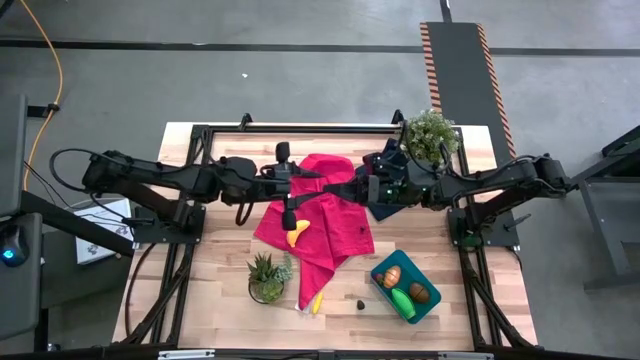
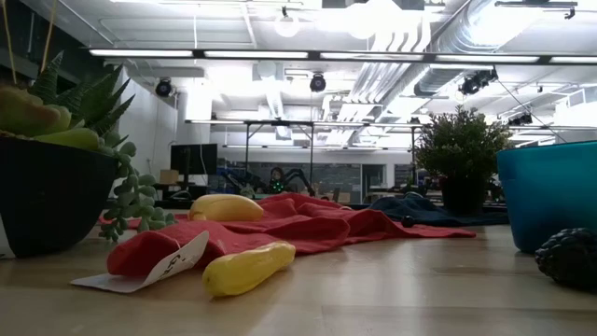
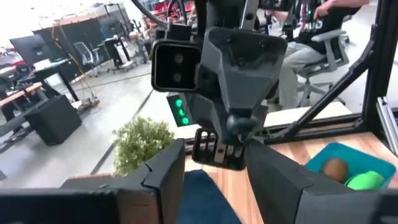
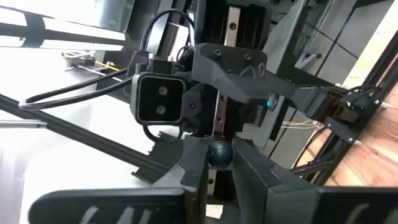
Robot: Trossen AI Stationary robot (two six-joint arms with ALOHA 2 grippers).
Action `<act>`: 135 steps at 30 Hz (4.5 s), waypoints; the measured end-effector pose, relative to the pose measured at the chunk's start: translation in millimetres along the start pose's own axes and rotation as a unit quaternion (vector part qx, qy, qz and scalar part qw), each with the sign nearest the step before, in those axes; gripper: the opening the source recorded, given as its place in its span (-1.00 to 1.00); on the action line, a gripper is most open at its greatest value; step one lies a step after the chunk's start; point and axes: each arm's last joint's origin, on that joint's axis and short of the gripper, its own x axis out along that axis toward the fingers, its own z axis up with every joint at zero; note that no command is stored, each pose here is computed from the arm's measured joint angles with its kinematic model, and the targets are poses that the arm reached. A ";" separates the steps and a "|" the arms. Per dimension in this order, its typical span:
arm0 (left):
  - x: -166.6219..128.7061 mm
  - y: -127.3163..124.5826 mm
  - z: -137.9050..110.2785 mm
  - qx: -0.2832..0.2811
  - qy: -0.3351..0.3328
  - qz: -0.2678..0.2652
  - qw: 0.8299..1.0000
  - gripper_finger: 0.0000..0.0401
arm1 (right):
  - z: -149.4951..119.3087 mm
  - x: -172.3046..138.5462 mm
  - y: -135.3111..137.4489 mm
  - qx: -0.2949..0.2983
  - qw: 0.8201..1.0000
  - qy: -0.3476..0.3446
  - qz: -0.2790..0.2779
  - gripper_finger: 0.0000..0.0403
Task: Pick and placing Produce into tupperware
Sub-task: Put the top blueberry into the blue bin, then put the red cherry into the blue bin
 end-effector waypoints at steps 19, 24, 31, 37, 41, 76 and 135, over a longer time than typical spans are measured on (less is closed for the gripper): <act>-62.0 13.2 -1.9 -0.154 0.099 -0.103 0.978 -0.31 | 16.8 -6.3 3.1 -0.031 0.998 0.047 0.032 -0.77; -67.8 12.4 -3.4 -0.188 0.117 -0.135 0.966 -0.31 | 24.2 -22.8 15.5 -0.060 0.997 0.050 0.020 -0.77; -82.1 13.6 -6.9 -0.226 0.154 -0.171 0.947 -0.35 | 25.4 -51.8 30.4 -0.080 0.994 0.077 -0.018 -0.77; -100.7 19.4 -5.1 -0.249 0.158 -0.177 0.939 -0.39 | 12.2 -74.9 38.9 -0.063 0.988 0.132 -0.053 -0.77; -111.4 23.6 -2.8 -0.264 0.151 -0.170 0.937 -0.41 | 0.2 -84.3 40.6 -0.041 0.982 0.168 -0.078 -0.78; -121.9 27.9 -2.7 -0.284 0.152 -0.154 0.934 -0.41 | -135.7 -113.3 -20.4 0.050 0.798 0.369 -0.474 -0.86; -122.2 27.6 -4.1 -0.271 0.157 -0.155 0.937 -0.41 | -194.2 -116.9 -87.1 -0.017 0.675 0.337 -0.656 -0.44</act>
